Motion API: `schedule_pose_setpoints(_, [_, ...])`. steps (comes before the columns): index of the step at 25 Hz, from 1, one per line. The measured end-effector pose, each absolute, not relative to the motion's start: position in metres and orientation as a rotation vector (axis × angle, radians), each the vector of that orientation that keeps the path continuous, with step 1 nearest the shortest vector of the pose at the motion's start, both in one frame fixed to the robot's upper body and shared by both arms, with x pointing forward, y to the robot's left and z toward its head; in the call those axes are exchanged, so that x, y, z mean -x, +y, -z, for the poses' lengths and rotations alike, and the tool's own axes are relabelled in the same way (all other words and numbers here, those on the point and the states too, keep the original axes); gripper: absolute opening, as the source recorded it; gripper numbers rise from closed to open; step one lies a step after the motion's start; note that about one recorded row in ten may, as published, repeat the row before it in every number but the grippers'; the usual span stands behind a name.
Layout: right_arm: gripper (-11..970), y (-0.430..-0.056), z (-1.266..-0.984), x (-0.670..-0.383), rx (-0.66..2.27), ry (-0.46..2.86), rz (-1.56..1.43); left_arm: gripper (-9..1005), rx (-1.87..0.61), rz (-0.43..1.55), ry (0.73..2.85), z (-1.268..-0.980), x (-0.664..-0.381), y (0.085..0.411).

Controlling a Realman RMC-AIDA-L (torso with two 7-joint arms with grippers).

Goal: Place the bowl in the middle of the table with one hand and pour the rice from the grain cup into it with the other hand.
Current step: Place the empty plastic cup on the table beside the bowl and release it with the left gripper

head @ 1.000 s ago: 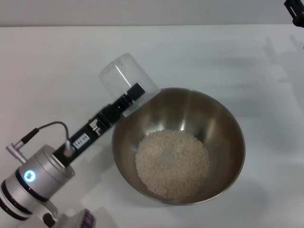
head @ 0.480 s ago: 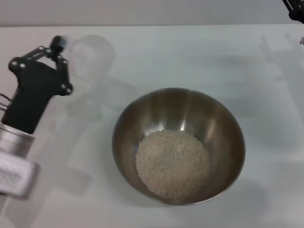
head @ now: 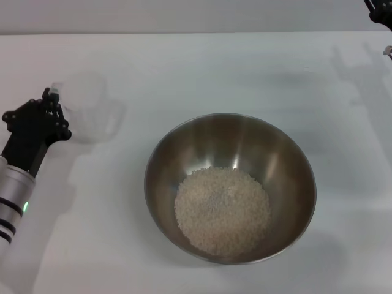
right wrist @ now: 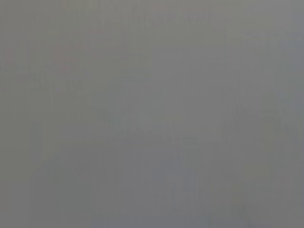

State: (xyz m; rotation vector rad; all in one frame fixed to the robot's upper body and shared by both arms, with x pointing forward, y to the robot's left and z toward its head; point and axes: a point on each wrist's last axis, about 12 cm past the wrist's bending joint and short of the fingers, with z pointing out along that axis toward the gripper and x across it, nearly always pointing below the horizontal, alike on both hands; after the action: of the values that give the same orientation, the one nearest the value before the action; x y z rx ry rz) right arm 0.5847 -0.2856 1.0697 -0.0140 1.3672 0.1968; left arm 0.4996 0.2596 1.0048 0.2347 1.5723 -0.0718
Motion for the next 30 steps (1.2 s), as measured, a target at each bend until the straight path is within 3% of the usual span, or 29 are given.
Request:
schedule_pose_setpoints(28, [760, -0.287, -1.07, -0.585, 0.016, 1.368, -0.195, 58, -0.24, 0.113, 1.698, -0.988, -0.491, 0.26])
schedule_pose_setpoints(30, [760, -0.287, -1.07, -0.585, 0.017, 1.368, -0.195, 251, -0.236, 0.109, 1.702, -0.986, -0.486, 0.263])
